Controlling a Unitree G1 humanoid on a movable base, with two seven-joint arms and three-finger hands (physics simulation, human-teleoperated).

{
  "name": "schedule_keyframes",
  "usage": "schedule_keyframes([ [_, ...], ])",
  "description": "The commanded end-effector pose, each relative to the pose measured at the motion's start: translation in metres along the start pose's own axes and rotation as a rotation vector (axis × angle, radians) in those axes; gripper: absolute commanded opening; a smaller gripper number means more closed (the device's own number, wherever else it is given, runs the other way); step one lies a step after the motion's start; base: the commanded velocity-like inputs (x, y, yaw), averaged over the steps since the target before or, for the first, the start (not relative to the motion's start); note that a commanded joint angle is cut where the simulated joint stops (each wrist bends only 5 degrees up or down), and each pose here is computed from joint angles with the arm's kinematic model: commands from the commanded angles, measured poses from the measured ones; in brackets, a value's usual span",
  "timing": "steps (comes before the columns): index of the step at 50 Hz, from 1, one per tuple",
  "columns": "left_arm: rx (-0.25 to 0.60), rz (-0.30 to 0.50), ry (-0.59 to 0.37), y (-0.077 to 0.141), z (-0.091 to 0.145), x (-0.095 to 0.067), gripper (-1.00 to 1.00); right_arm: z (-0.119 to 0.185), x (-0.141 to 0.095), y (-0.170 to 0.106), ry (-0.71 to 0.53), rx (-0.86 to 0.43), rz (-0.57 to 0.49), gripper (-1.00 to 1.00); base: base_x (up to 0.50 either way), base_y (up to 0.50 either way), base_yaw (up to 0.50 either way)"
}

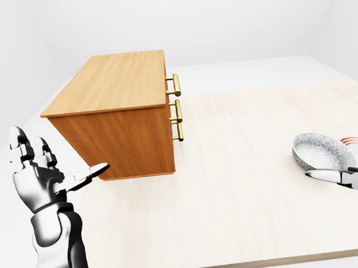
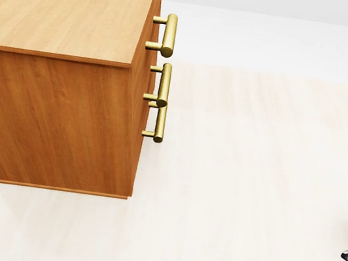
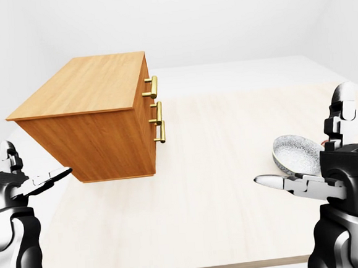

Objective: Put the bowl on top of the cabinet.

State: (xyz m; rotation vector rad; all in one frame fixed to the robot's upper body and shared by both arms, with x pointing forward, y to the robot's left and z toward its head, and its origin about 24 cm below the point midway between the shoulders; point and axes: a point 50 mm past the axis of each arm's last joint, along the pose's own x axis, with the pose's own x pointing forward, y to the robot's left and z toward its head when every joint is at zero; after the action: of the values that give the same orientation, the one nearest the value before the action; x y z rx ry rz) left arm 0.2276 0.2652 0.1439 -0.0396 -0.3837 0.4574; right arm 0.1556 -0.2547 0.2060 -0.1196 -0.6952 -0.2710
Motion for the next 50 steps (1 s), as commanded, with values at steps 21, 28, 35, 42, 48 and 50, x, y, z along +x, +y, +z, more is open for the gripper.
schedule_keyframes([
  [21,-0.011,0.007,0.021,-0.003,-0.006,0.001,1.00,-0.015,0.079,0.011,-0.005,-0.562,0.279,1.00,0.00,0.00,0.00],
  [28,-0.003,0.004,0.029,-0.005,-0.007,0.000,1.00,-0.054,0.076,-0.023,0.273,-0.907,0.297,1.00,0.00,0.00,0.00],
  [35,-0.002,0.009,0.025,-0.003,-0.007,0.000,1.00,-0.088,0.066,-0.041,0.477,-1.073,0.318,1.00,0.00,0.00,0.00],
  [42,0.000,0.009,0.030,-0.003,-0.008,0.001,1.00,-0.096,0.060,-0.060,0.592,-1.160,0.323,1.00,0.00,0.00,0.00],
  [48,0.002,0.007,0.034,-0.003,-0.009,0.001,1.00,-0.098,0.064,-0.067,0.645,-1.202,0.362,1.00,0.00,0.00,0.00],
  [50,0.001,0.008,0.033,-0.003,-0.009,0.000,1.00,-0.098,0.065,-0.068,0.657,-1.206,0.371,1.00,0.00,0.00,0.00],
])
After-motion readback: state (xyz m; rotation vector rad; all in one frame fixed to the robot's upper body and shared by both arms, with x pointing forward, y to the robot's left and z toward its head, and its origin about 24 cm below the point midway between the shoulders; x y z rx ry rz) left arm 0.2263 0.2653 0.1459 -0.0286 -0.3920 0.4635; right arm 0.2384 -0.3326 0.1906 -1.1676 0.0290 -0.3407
